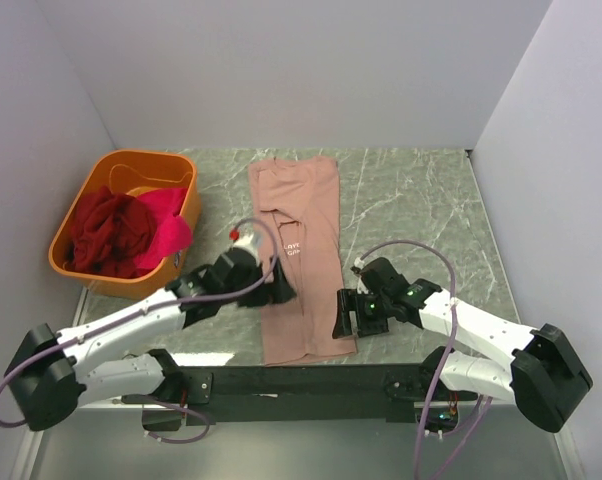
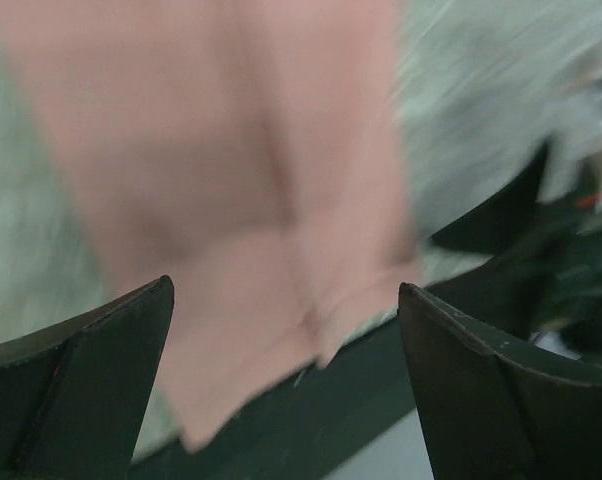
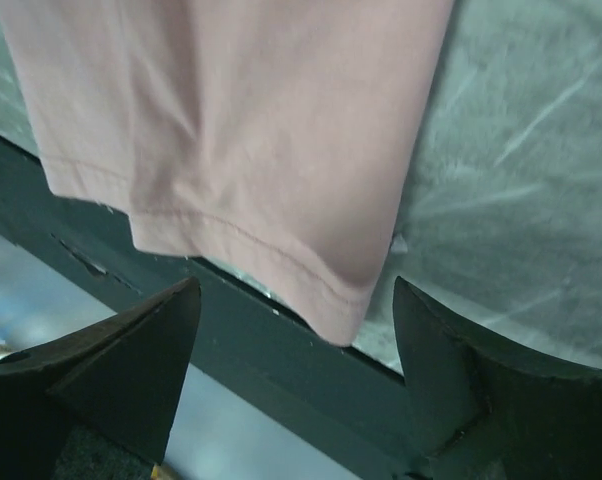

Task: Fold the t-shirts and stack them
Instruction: Fold the tshirt

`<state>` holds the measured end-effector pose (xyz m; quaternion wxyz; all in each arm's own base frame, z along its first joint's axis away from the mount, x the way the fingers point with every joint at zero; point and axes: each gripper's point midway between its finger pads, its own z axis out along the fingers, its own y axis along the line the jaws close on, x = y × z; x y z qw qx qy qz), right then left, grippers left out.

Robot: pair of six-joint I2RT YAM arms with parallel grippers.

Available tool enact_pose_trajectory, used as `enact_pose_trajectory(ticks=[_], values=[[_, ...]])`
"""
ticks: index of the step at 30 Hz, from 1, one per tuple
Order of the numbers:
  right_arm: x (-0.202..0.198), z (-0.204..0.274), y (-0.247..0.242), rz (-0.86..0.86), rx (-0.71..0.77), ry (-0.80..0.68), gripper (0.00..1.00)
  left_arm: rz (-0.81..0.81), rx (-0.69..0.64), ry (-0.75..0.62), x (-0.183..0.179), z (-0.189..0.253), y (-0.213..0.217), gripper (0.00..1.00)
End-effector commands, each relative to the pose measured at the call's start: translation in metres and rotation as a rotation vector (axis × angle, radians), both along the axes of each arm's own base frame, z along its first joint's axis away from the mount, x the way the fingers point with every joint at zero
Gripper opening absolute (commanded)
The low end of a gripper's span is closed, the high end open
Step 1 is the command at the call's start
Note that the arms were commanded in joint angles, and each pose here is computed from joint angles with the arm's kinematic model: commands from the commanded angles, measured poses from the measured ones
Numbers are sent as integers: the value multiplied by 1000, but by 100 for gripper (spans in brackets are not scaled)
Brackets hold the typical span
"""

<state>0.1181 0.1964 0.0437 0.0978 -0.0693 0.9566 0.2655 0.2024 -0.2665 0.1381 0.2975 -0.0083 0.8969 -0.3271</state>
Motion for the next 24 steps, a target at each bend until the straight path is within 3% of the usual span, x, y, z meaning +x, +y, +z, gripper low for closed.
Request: enact_pose_trajectory(ticks=[1, 4, 7, 13, 19, 24], values=[[-10, 1, -4, 18, 8, 35, 82, 106, 14, 223, -44, -41, 24, 99], [-18, -2, -3, 31, 16, 73, 77, 137, 86, 349, -73, -66, 45, 99], [-20, -9, -10, 7, -27, 93, 73, 83, 45, 424, -100, -71, 40, 98], [-26, -12, -8, -6, -12, 136, 64, -14, 36, 563, -142, -96, 31, 77], [-28, -16, -7, -13, -10, 152, 58, -21, 112, 544, -141, -105, 29, 61], [-31, -20, -6, -13, 3, 171, 47, 1, 131, 541, -135, -110, 27, 48]])
